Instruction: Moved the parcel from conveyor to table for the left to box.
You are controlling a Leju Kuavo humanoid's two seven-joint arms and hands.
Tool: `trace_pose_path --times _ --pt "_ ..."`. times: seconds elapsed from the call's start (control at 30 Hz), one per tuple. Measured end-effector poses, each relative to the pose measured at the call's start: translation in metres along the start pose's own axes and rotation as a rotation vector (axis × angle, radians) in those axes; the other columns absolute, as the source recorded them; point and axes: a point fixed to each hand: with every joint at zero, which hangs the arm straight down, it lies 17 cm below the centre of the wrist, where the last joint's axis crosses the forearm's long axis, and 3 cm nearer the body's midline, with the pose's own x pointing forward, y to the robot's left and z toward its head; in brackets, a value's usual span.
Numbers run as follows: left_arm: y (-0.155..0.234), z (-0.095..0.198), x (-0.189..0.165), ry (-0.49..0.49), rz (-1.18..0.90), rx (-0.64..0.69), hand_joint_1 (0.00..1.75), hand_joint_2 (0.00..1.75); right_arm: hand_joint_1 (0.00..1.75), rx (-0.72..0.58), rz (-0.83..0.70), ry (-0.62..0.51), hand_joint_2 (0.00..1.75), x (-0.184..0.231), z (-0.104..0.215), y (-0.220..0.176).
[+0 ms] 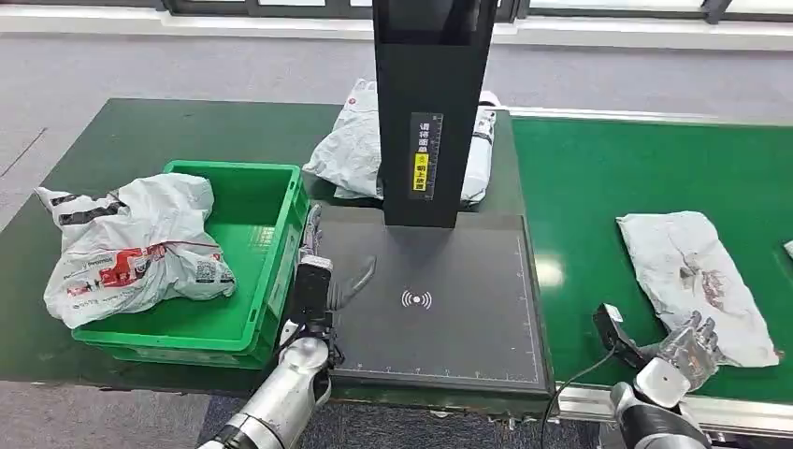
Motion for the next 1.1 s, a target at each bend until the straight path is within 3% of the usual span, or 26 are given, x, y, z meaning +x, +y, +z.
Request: trace_pose_path --times 0.2,0.23,0.27,0.63,0.87,1.1 --pt "0.0 0.0 0.0 0.0 0.001 -0.002 0.0 1.75 0.0 0.02 0.011 0.0 1.75 0.0 0.0 0.003" --pt "0.0 0.0 0.0 0.0 0.001 -0.002 0.0 1.75 0.23 0.026 0.014 0.0 1.75 0.0 0.0 0.004" --pt "0.0 0.0 0.0 0.0 0.002 -0.002 0.0 1.75 1.75 0.033 0.018 -0.001 1.75 0.001 0.0 0.005" --pt "-0.001 0.0 -0.001 0.011 0.029 -0.006 0.0 1.75 1.75 0.16 0.08 -0.028 1.75 -0.004 0.0 0.025" --pt "-0.001 0.0 -0.002 0.016 0.041 -0.005 0.0 1.75 1.75 0.145 0.074 -0.028 1.75 -0.005 -0.003 0.022" --pt "0.0 0.002 -0.004 0.023 0.042 0.0 0.0 1.75 1.75 0.045 0.024 -0.06 1.75 0.005 -0.006 0.003"
